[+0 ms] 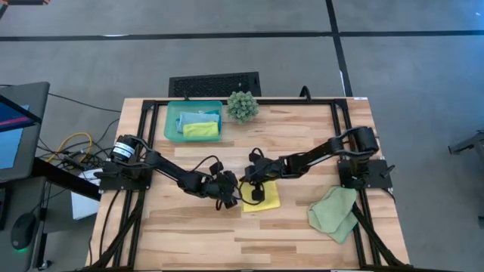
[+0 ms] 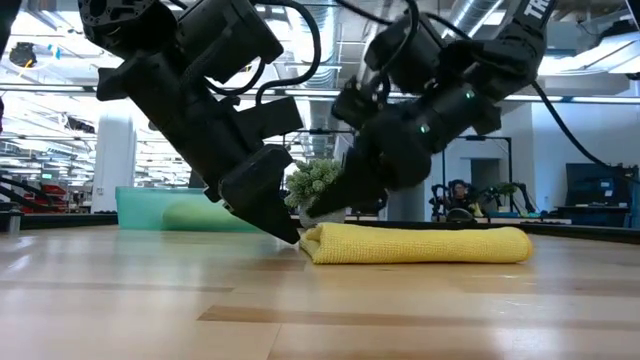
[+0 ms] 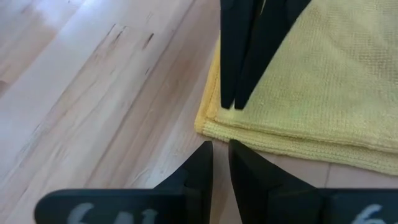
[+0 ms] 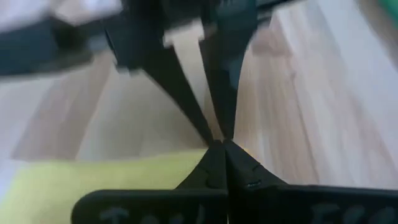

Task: Fold microfiber towels
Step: Fold the yellow microfiber cloth

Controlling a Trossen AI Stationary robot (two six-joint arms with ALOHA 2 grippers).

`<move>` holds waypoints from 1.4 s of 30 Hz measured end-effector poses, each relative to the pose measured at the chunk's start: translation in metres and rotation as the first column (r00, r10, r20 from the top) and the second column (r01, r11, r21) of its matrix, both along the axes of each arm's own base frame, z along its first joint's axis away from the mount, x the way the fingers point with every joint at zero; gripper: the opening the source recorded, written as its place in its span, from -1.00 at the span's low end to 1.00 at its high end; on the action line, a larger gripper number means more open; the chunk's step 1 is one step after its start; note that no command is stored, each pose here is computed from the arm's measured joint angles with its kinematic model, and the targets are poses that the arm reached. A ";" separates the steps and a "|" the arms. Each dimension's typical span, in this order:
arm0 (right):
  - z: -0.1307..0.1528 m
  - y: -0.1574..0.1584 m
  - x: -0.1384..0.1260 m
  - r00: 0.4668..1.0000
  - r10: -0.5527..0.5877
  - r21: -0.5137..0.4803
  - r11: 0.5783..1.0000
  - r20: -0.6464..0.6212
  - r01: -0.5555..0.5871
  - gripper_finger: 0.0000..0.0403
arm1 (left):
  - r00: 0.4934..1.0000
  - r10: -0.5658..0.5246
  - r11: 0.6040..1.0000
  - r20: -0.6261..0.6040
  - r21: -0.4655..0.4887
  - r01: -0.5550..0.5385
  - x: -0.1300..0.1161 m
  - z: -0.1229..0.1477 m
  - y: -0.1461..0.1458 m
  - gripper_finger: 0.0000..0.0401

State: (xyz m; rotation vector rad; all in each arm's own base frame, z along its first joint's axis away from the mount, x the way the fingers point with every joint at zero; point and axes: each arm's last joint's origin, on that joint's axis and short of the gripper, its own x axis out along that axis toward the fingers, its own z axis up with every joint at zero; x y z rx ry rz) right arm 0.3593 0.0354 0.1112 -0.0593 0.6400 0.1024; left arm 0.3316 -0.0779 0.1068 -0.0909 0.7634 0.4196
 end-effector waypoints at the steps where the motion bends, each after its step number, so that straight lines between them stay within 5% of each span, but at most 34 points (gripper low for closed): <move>1: 0.004 0.000 0.000 1.000 0.000 0.001 1.000 0.007 0.000 -0.99 | 1.000 0.000 1.000 0.000 0.000 0.000 0.000 0.000 0.000 -0.77; 7: 0.011 0.000 -0.001 1.000 0.005 0.016 1.000 0.026 -0.005 -0.92 | 1.000 0.000 1.000 0.000 0.000 0.000 0.000 0.000 0.000 -0.77; 14: -0.006 -0.006 0.002 1.000 -0.017 0.010 1.000 -0.007 0.017 -0.37 | 1.000 0.000 1.000 0.000 0.000 0.000 0.000 0.000 0.000 -0.77; 18: -0.012 -0.009 0.001 0.999 -0.023 0.000 1.000 -0.028 0.023 -0.22 | 1.000 0.001 1.000 0.005 -0.002 -0.001 0.000 0.000 0.000 -0.77; 29: -0.013 -0.007 0.000 0.999 0.002 -0.026 1.000 -0.039 -0.003 -0.95 | 1.000 0.003 1.000 0.009 -0.005 -0.003 0.001 0.000 0.000 -0.77; 42: 0.004 0.005 0.014 0.999 0.034 -0.024 0.999 0.025 -0.033 -0.93 | 1.000 0.005 1.000 0.009 -0.006 -0.005 0.001 0.000 0.000 -0.77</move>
